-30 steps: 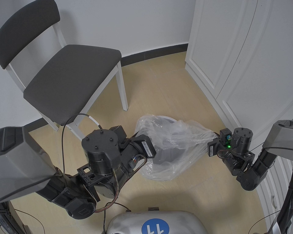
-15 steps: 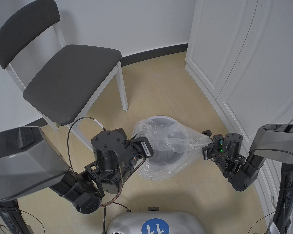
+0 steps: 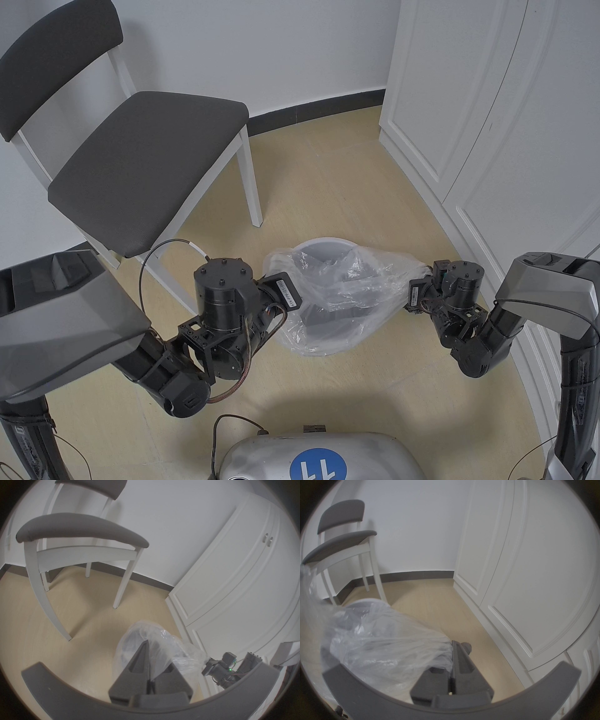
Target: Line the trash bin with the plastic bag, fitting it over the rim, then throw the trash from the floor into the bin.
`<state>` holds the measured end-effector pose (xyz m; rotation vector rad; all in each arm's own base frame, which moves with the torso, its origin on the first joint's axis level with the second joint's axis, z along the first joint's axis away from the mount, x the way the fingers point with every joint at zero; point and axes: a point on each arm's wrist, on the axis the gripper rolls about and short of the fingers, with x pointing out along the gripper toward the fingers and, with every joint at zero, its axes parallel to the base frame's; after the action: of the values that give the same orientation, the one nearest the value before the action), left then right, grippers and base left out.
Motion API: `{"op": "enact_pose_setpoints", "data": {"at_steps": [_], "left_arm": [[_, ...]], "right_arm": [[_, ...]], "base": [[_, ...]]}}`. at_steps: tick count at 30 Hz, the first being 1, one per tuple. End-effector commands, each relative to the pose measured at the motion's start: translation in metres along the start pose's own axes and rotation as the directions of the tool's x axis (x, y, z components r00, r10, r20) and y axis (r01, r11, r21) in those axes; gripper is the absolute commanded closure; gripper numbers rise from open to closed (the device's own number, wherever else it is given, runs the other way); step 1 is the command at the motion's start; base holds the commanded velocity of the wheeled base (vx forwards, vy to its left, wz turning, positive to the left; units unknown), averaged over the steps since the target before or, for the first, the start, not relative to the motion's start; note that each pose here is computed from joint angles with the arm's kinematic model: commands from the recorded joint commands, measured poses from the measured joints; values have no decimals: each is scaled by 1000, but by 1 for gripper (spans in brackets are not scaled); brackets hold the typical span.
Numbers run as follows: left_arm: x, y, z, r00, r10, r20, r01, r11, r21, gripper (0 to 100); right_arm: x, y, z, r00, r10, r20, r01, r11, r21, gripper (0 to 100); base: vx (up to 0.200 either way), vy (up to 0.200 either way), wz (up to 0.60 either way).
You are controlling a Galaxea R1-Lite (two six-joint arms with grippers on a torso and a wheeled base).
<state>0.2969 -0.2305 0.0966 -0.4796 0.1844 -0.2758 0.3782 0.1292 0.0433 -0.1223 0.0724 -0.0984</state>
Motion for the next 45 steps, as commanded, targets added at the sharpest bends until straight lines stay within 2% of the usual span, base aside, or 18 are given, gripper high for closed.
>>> {"op": "enact_pose_setpoints", "data": {"at_steps": [1,3,9,16,21,25,28,34,45], "left_arm": [[11,8,4,999,39,3,-38,999,-20,100],[20,15,8,996,82,-19,-83,995,-46,100],[31,25,21,990,141,-29,-144,982,-121,100],[32,30,23,986,161,-34,-164,980,-110,100],[32,43,22,963,248,-110,-252,967,-27,100],[32,47,22,958,261,-115,-264,965,-7,100],[32,52,20,953,277,-123,-275,961,35,100],[30,58,21,947,296,-126,-288,955,73,100],[7,67,14,932,317,-177,-271,931,243,100]], "right_arm": [[11,1,-3,1000,-25,11,25,999,20,100],[17,1,-4,999,-39,20,38,999,38,100],[26,4,4,996,-71,60,65,994,90,100],[31,-3,6,992,-104,65,97,990,105,100],[32,-15,2,989,-151,-6,151,987,59,100],[30,-23,1,985,-168,-29,169,985,29,100],[17,-35,-1,981,-181,-71,178,983,-56,100],[-6,-45,2,977,-180,-111,160,973,-164,100],[-43,-44,-8,974,-129,-185,69,951,-301,100]], "base": [[0,0,0],[0,0,0],[0,0,0],[0,0,0],[0,0,0],[0,0,0],[0,0,0],[0,0,0],[0,0,0]]}}
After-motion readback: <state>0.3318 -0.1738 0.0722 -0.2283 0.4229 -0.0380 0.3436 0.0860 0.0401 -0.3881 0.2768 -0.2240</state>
